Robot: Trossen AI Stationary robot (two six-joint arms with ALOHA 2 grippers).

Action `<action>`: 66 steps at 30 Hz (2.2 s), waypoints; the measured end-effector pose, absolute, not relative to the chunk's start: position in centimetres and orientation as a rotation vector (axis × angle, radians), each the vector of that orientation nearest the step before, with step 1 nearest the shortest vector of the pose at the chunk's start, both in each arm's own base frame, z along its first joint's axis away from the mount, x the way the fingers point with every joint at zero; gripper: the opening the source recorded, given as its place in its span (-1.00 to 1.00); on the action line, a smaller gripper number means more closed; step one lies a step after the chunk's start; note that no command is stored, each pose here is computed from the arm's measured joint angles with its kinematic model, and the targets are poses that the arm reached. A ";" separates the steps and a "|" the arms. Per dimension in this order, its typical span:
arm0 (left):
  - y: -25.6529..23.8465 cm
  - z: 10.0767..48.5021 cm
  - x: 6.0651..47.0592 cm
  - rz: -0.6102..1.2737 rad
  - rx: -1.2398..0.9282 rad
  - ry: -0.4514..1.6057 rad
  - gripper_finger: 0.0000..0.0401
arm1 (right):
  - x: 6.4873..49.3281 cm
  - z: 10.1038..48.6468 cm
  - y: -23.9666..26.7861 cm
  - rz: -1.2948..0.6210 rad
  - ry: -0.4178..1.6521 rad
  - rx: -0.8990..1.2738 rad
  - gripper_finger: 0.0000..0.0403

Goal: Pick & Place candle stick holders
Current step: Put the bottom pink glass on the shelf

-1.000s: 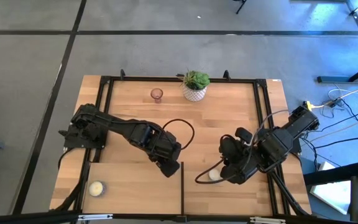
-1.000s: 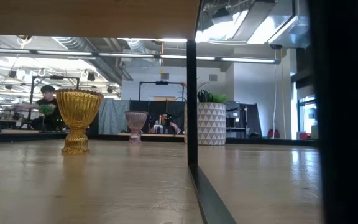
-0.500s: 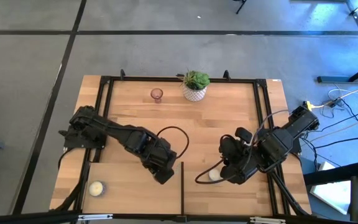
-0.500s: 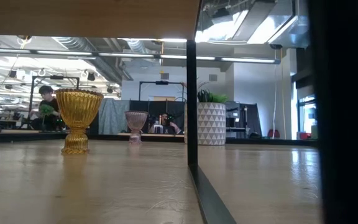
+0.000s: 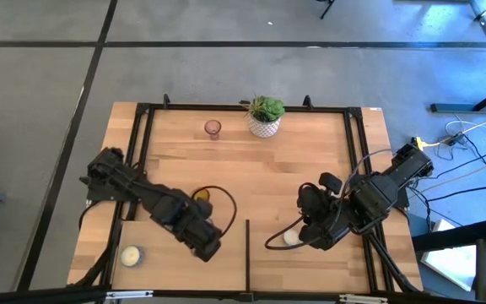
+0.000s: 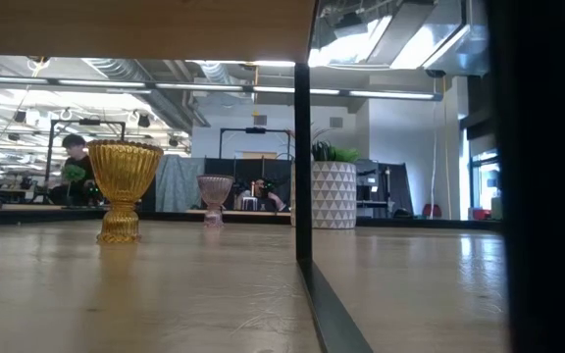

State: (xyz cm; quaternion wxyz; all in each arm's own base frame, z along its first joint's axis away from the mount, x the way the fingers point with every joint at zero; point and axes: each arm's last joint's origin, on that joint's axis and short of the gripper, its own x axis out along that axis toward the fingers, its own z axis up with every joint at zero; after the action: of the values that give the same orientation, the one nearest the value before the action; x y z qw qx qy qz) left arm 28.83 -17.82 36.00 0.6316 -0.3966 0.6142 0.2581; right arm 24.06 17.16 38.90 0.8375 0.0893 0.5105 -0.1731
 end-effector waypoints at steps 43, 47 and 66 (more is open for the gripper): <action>-17.8 37.7 15.9 0.897 -1.219 1.218 -0.90 | 25.3 39.1 16.8 -0.334 1.018 0.195 -0.35; -16.1 37.7 14.6 0.889 -1.226 1.183 -0.90 | 25.3 39.1 16.6 -0.341 1.023 0.193 -0.35; -14.4 37.4 10.0 0.769 -1.169 1.234 -0.92 | 26.9 39.2 15.0 -0.410 0.978 0.299 -0.35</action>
State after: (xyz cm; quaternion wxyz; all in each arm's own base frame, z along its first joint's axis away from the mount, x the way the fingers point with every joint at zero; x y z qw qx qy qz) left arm 10.05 -14.36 37.42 0.5954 -0.5034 0.5315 0.3311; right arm 26.90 14.99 39.17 0.8519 0.1420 0.4648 -0.1950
